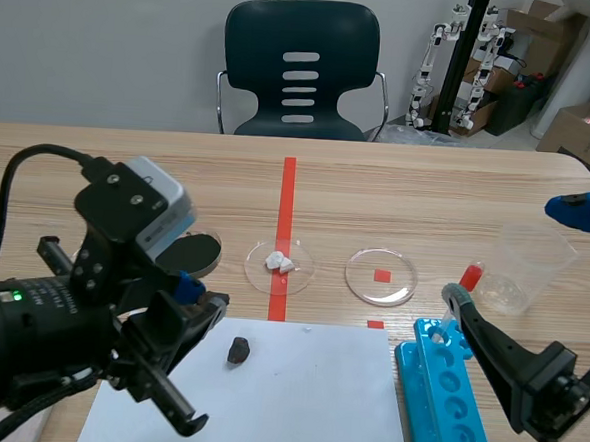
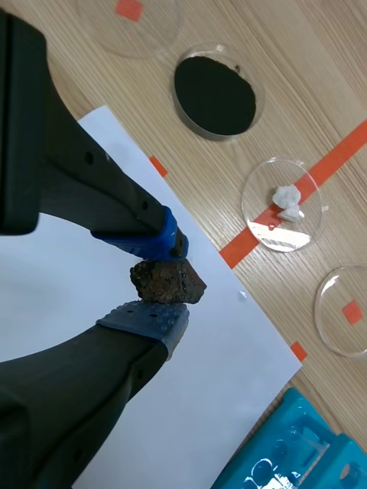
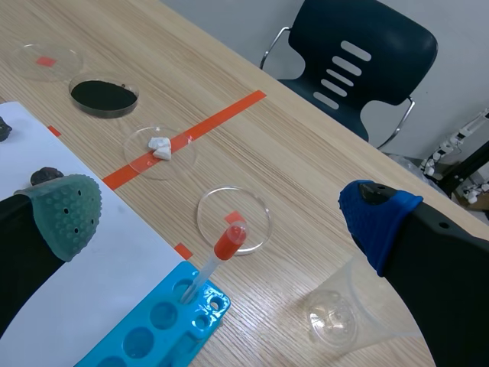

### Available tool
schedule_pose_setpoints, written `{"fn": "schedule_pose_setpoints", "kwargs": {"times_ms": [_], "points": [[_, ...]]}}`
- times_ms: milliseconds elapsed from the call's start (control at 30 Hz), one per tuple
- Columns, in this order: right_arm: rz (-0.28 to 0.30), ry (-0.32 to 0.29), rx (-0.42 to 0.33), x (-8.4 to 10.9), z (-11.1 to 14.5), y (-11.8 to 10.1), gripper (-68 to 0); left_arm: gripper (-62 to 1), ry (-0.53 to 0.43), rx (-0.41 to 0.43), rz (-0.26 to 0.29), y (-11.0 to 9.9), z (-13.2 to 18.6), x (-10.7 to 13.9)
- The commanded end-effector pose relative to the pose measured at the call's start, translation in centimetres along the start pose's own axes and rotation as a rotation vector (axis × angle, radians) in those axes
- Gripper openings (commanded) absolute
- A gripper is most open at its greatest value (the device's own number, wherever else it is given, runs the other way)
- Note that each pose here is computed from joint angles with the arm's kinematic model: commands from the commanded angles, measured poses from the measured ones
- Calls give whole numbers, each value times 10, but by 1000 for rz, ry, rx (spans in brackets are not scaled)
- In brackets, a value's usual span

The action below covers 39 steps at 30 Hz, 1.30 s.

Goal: Pick up the right mineral with the left hand

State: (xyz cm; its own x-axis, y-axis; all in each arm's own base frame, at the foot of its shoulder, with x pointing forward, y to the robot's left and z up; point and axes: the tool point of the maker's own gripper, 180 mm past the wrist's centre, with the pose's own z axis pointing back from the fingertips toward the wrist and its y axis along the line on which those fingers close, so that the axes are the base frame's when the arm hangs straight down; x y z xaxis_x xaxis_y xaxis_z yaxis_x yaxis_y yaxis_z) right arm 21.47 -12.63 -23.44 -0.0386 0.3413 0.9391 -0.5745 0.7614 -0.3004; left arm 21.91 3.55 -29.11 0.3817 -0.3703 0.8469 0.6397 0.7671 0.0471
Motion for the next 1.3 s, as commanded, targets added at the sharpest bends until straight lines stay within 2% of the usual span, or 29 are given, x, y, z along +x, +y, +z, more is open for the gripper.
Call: {"fn": "schedule_pose_setpoints", "kwargs": {"times_ms": [0, 533, 833, 1267], "points": [[6, -30, -8, 9, -1, -3, 4, -481, -31, -14, 6, -4, 7, 5], [6, -30, -8, 9, -1, -3, 4, -481, -18, 10, 26, 0, 47, -24], [6, -30, -8, 9, -1, -3, 4, -481, -36, 35, 10, 5, 63, -14], [6, -31, -8, 9, -1, -3, 4, -481, -60, 72, 20, 12, 73, -7]]}}
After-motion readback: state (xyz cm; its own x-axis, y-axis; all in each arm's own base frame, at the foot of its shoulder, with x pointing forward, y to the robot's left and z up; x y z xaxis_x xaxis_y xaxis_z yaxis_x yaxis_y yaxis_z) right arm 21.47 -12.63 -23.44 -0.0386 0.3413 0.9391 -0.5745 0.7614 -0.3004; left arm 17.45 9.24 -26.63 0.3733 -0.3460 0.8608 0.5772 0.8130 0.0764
